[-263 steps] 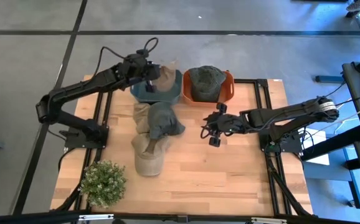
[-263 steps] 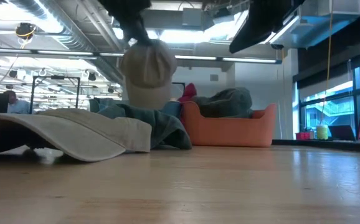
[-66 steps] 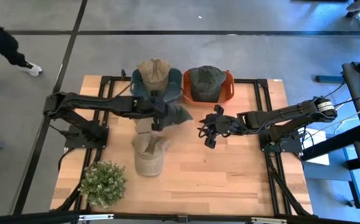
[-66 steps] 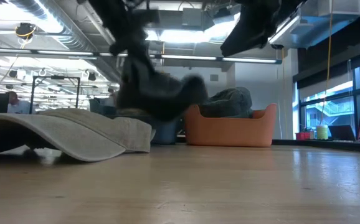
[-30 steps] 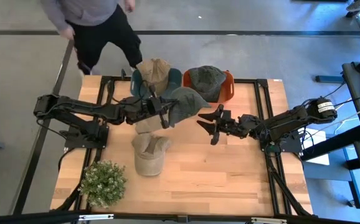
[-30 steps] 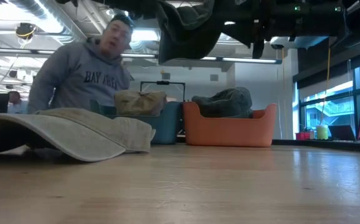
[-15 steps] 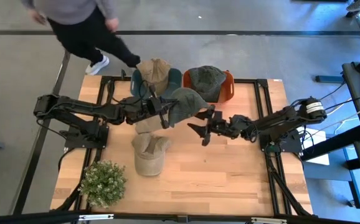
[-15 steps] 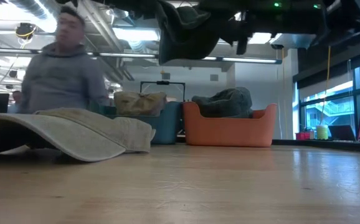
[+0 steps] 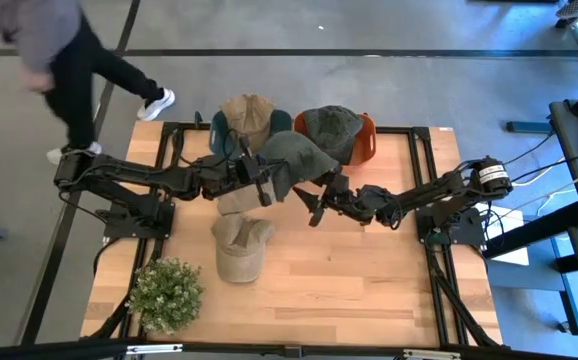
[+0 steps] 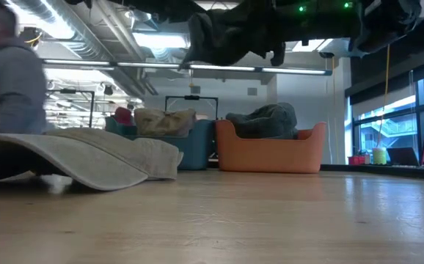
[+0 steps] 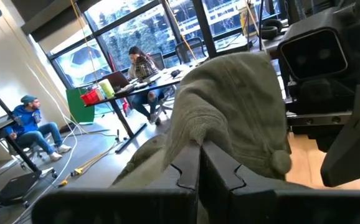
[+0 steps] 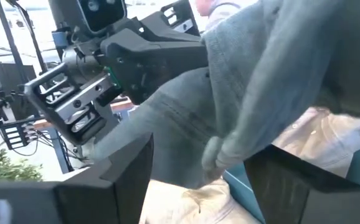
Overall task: Pick & Place hat
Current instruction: Put the black cap into the orange bin
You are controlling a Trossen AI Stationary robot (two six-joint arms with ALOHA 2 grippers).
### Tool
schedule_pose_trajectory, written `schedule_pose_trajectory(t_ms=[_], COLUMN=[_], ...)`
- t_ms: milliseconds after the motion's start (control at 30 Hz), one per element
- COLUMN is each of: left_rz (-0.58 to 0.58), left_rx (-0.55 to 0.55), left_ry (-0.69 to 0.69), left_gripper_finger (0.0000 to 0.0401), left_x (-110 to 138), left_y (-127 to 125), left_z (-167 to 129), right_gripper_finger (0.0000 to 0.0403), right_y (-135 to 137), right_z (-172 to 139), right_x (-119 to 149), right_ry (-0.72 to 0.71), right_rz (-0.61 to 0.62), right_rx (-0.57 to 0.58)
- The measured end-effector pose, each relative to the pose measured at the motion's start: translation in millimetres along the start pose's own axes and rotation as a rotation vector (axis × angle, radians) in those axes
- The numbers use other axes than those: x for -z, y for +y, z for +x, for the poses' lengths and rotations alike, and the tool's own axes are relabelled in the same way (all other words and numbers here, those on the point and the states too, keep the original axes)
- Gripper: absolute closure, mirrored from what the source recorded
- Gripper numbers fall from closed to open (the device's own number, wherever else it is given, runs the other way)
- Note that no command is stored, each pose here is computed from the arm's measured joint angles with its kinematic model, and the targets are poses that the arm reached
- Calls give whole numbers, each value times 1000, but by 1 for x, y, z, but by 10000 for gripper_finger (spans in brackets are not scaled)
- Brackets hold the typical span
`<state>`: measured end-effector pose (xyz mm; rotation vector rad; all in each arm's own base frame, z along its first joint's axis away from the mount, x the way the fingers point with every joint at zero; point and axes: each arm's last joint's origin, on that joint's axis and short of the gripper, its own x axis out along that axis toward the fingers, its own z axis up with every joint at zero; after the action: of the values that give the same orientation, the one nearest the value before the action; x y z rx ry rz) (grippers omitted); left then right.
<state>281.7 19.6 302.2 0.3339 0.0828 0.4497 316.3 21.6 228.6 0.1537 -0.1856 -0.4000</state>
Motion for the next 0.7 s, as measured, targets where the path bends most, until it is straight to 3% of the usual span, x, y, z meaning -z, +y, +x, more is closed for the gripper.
schedule_pose_trajectory(t_ms=[500,700], left_rz=[-1,-1], left_rx=[2,8], left_ry=[2,1], left_gripper_finger=[398,398], left_x=[0,0], left_y=[0,-2], left_z=[0,-1], right_gripper_finger=[299,357], right_y=[-1,-1], right_z=[0,0], right_x=[-1,-1], right_ry=[-9,-11], right_rz=[-61,-155], right_rx=[35,35])
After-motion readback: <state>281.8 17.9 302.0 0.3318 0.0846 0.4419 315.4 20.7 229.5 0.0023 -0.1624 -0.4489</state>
